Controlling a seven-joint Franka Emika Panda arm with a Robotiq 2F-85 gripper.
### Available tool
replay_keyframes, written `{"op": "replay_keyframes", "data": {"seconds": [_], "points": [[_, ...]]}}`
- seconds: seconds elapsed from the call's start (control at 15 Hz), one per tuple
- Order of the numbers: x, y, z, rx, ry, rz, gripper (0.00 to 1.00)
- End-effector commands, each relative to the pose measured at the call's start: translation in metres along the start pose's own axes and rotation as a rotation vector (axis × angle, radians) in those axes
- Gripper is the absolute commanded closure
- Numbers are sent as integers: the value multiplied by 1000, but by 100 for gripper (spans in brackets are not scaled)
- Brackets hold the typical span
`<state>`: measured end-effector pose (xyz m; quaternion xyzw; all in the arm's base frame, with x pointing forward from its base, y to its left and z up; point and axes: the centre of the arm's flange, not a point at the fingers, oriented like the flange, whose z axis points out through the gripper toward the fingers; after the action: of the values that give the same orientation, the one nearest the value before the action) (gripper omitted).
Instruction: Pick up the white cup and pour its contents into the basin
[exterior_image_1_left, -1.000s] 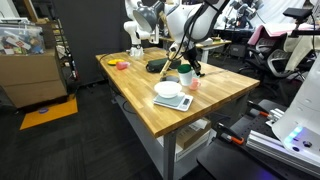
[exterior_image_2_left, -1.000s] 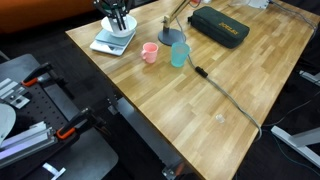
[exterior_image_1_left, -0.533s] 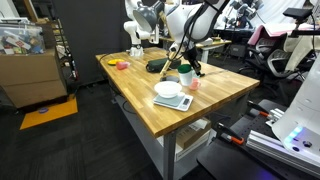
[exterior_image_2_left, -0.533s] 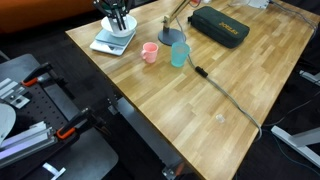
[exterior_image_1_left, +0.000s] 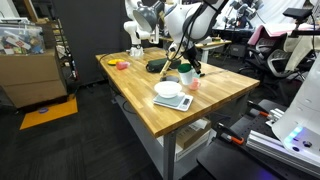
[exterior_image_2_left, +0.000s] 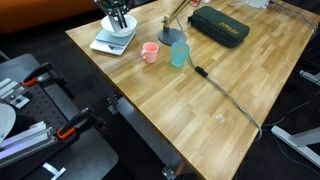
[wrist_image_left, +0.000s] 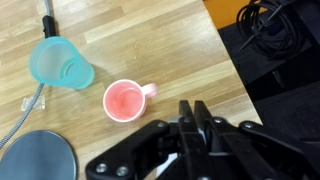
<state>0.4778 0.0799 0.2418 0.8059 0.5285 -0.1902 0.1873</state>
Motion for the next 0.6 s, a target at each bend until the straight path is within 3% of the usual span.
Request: {"op": "replay_keyframes", "data": {"seconds": [0.0, 0.53], "points": [[14, 13, -14, -36, -142, -87, 98], [64, 25, -32, -108, -327, -293, 98]]}}
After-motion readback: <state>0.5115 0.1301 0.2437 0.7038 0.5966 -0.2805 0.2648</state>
